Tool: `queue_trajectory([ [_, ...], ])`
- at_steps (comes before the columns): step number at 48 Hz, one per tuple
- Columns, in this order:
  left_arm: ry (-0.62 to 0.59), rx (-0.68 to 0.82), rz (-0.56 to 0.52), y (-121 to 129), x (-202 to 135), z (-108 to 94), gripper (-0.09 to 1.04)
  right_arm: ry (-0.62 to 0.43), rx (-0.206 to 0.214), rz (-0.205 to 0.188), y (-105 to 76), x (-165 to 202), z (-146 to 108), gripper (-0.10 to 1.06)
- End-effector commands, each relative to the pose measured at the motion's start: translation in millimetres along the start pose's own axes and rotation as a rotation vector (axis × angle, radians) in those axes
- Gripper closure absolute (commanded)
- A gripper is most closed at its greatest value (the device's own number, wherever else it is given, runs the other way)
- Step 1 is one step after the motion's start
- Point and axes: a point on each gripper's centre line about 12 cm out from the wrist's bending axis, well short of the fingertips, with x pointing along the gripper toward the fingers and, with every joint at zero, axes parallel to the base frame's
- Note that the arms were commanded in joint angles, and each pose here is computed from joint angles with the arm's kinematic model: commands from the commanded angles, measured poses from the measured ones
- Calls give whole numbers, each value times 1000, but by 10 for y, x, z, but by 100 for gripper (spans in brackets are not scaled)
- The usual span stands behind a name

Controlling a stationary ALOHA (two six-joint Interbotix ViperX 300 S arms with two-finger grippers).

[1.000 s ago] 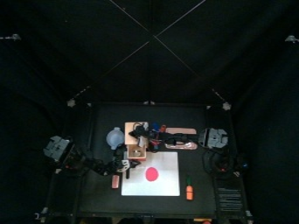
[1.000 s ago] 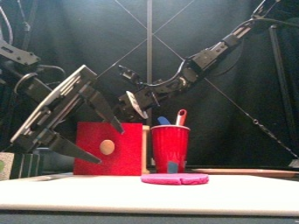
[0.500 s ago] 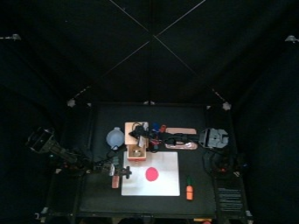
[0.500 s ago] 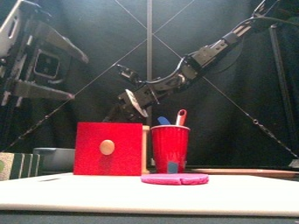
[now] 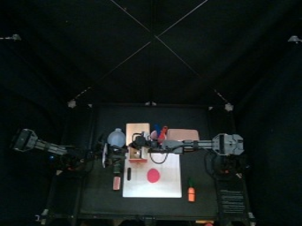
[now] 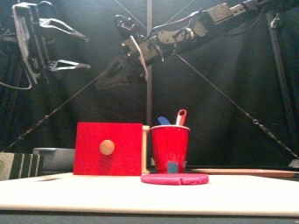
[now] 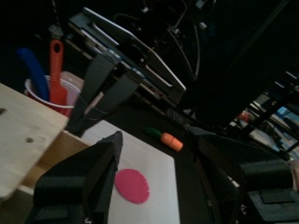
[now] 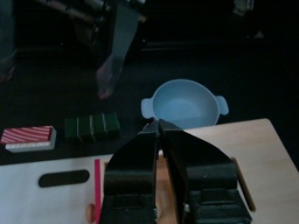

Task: Get the cutter from the drawer then cut the dough then place the extra dough in the bowl
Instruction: Place the cutter on the board

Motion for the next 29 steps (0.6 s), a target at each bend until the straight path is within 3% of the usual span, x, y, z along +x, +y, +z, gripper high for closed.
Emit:
queue_trajectory([
  [1,-64,14,9,73,-125,117,4,29,6,-2,2,-188,159,35],
  [10,-97,69,1,150,-262,137,4,212,-1,6,63,-215,64,15],
  [29,-98,112,28,236,-277,134,4,354,-17,7,91,32,-190,15],
])
